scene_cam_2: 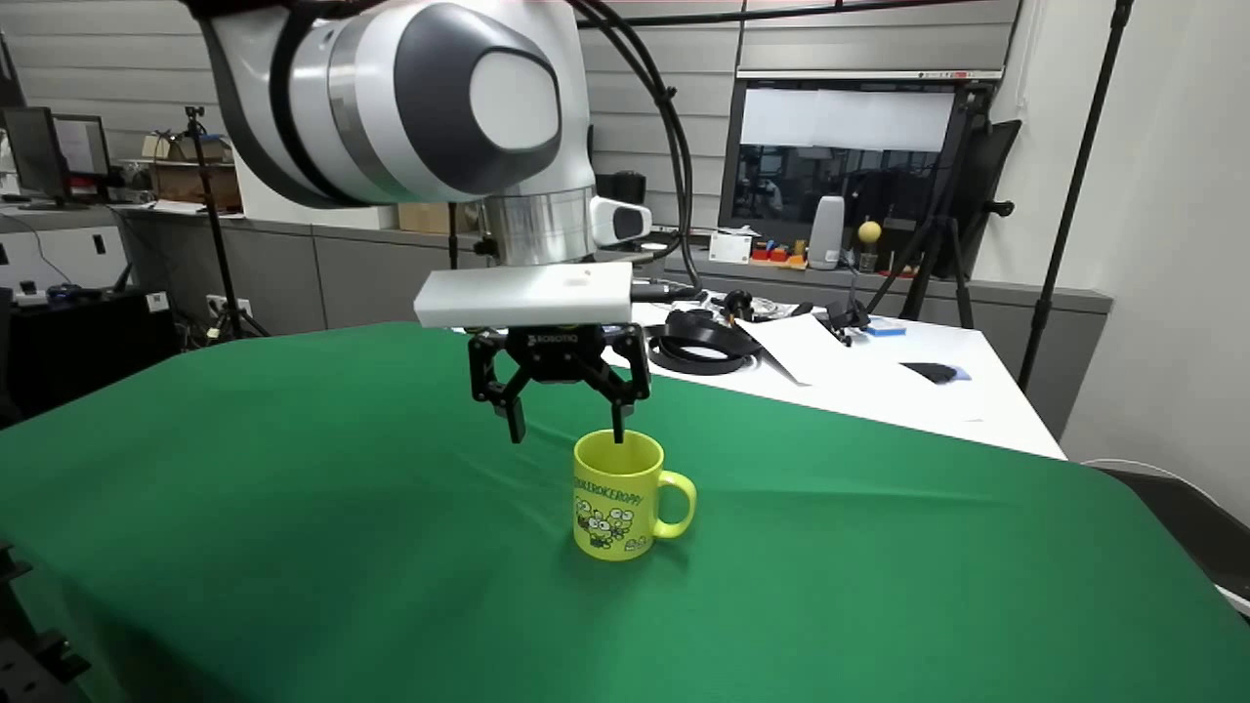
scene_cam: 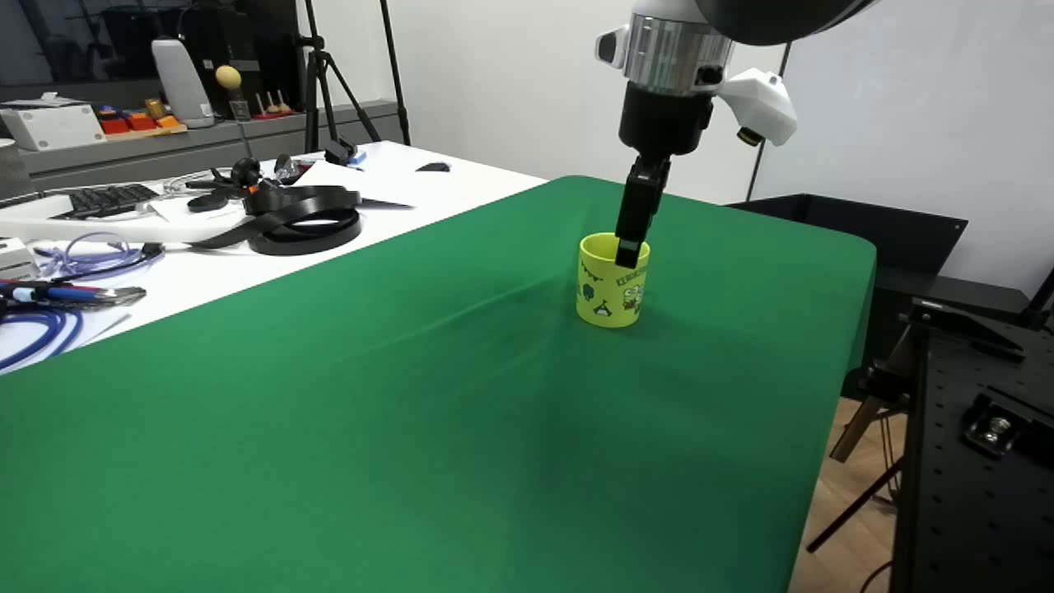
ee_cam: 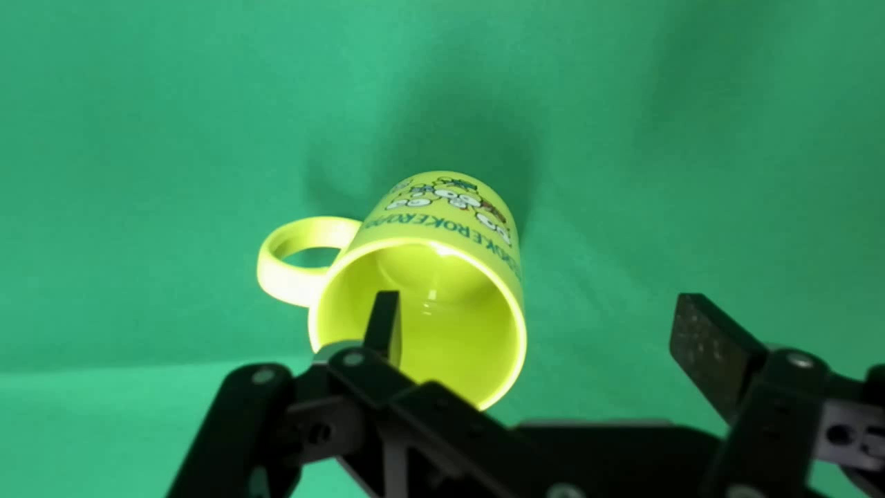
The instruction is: Move the mug to the left
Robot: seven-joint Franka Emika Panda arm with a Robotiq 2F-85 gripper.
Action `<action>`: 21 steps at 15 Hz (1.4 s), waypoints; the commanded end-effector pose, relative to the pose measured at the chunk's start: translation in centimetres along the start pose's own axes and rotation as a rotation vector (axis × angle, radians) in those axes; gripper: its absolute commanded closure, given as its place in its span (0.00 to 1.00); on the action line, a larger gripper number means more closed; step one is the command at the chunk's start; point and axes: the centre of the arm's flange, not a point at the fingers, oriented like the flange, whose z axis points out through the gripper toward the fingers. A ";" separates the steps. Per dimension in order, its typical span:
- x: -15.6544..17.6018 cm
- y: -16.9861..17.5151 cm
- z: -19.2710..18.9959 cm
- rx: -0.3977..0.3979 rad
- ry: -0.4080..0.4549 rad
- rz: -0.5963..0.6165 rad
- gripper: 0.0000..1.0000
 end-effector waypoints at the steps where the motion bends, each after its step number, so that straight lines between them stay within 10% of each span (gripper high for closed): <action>1: 2.4 1.1 2.1 0.011 -0.010 -0.050 0.00; 5: 3.3 2.0 4.4 0.026 -0.031 -0.073 0.00; 6: 3.6 2.1 4.9 0.027 -0.035 -0.079 0.25; 17: 5.5 3.0 4.4 0.036 -0.018 -0.077 0.95; 21: 5.8 3.1 3.8 0.042 -0.039 -0.080 0.98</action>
